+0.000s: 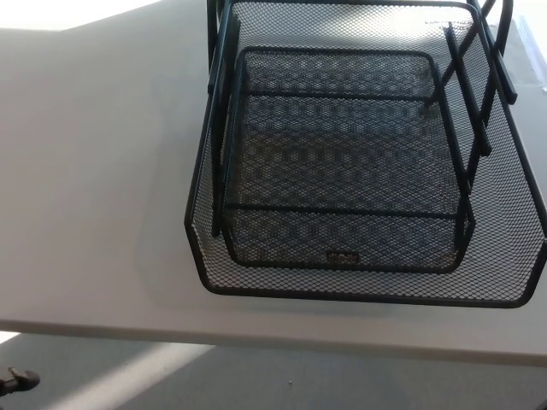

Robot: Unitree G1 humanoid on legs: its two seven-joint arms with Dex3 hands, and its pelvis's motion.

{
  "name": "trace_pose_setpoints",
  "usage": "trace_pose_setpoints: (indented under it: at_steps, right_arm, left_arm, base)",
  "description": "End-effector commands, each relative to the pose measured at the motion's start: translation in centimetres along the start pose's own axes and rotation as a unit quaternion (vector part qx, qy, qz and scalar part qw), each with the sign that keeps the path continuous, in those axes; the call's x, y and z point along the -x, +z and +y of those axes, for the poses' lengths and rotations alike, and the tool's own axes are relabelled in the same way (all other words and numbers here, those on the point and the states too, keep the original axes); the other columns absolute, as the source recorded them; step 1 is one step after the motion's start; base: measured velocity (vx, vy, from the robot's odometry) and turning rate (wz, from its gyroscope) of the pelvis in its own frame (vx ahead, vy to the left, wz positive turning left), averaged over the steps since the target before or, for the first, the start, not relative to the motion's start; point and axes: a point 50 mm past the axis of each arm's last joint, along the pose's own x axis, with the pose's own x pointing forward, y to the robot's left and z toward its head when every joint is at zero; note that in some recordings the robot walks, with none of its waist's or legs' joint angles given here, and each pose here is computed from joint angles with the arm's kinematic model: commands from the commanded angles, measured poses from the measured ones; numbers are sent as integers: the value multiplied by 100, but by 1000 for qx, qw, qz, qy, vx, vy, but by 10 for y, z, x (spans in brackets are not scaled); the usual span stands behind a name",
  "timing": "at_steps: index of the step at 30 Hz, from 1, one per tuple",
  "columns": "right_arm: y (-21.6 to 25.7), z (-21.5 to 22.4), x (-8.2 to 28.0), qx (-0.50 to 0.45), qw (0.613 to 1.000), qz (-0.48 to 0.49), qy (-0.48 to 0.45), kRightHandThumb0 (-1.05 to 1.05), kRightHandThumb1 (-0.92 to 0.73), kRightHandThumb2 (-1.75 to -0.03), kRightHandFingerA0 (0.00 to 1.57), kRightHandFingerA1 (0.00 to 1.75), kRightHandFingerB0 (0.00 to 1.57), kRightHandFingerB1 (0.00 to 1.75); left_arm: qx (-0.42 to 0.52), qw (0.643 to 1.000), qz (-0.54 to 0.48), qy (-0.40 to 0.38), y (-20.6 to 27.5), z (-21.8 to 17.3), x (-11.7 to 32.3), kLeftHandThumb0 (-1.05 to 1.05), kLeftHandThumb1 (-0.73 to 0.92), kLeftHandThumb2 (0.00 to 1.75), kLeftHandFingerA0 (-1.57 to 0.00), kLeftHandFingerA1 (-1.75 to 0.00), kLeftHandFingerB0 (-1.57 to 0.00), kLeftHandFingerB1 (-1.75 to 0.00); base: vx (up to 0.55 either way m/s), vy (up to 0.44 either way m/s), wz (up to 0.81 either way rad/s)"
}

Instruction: A balck drawer is kept on the middle of the table and the robot uses its right hand to push it back away from the robot

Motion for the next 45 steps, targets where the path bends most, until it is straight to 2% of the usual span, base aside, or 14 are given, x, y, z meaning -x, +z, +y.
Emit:
trace_pose_setpoints:
  at_steps: [1,10,11,14,15,16,23,26,29,34,37,38,42,45]
  right_arm:
    - [-2,-3,34,13,999,-28,39,-35,-56,-111,0,48,0,47]
    - [7,-5,101,26,997,-62,-23,-35,-54,-109,0,48,0,47]
    - [8,-7,111,31,997,-69,-34,-35,-55,-109,0,48,0,47]
    - [11,-10,125,40,995,-75,-47,-35,-55,-109,0,47,0,47]
    - [10,-15,142,43,992,-105,-61,-67,-83,-65,26,36,20,33]
    - [9,-18,155,44,989,-125,-72,-67,-82,-64,31,37,23,34]
    - [12,-24,235,37,964,-238,-112,-68,-62,-97,36,52,24,46]
    - [12,-21,269,3,925,-359,-121,-57,-70,-61,44,39,39,39]
    - [13,-16,284,-33,884,-443,-148,-56,-66,-60,50,41,43,41]
    - [30,-7,298,-42,767,-561,-309,-65,-64,-62,70,52,56,49]
    - [40,-4,296,-71,682,-615,-389,-57,-62,-58,61,49,52,48]
    - [49,0,295,-58,650,-621,-434,-56,-62,-59,48,40,46,43]
    - [66,5,293,-24,613,-619,-491,-74,-51,-89,32,47,34,49]
    - [86,11,293,29,590,-608,-530,-71,-63,-60,24,30,28,33]
  left_arm:
    - [-33,999,-15,-36,-1,8,11,-36,48,105,0,-48,0,-47]
    - [-48,997,-39,-51,2,8,19,-35,49,106,0,-47,0,-47]
    - [-50,997,-42,-50,3,9,19,-71,83,65,-21,-30,-15,-27]
    - [-49,997,-44,-47,3,10,21,-71,81,65,-21,-29,-15,-26]
    - [-51,996,-48,-47,3,9,22,-70,81,65,-21,-29,-15,-26]
    - [-52,996,-50,-46,3,9,23,-35,51,106,0,-47,0,-47]
    - [-53,996,-49,-45,2,7,23,-35,50,106,0,-47,0,-47]
    - [-54,996,-49,-47,1,4,24,-35,51,106,0,-47,0,-47]
    - [-58,996,-45,-46,1,4,24,-70,81,65,-21,-29,-16,-26]
    - [-53,996,-49,-47,1,4,24,-71,80,65,-21,-29,-16,-26]
    - [-56,996,-46,-48,2,5,23,-35,49,105,-1,-48,0,-47]
    - [-57,996,-47,-48,2,4,24,-70,82,65,-22,-30,-16,-27]
    - [-57,996,-48,-47,1,4,24,-72,82,65,-21,-30,-16,-27]
    - [-55,996,-46,-48,2,3,23,-72,82,64,-21,-30,-16,-27]
  base:
    - [0,0,0]
    - [0,0,0]
    - [0,0,0]
    - [0,0,0]
    - [0,0,0]
    - [0,0,0]
    - [0,0,0]
    - [0,0,0]
    - [0,0,0]
    - [0,0,0]
    - [0,0,0]
    - [0,0,0]
    - [0,0,0]
    - [0,0,0]
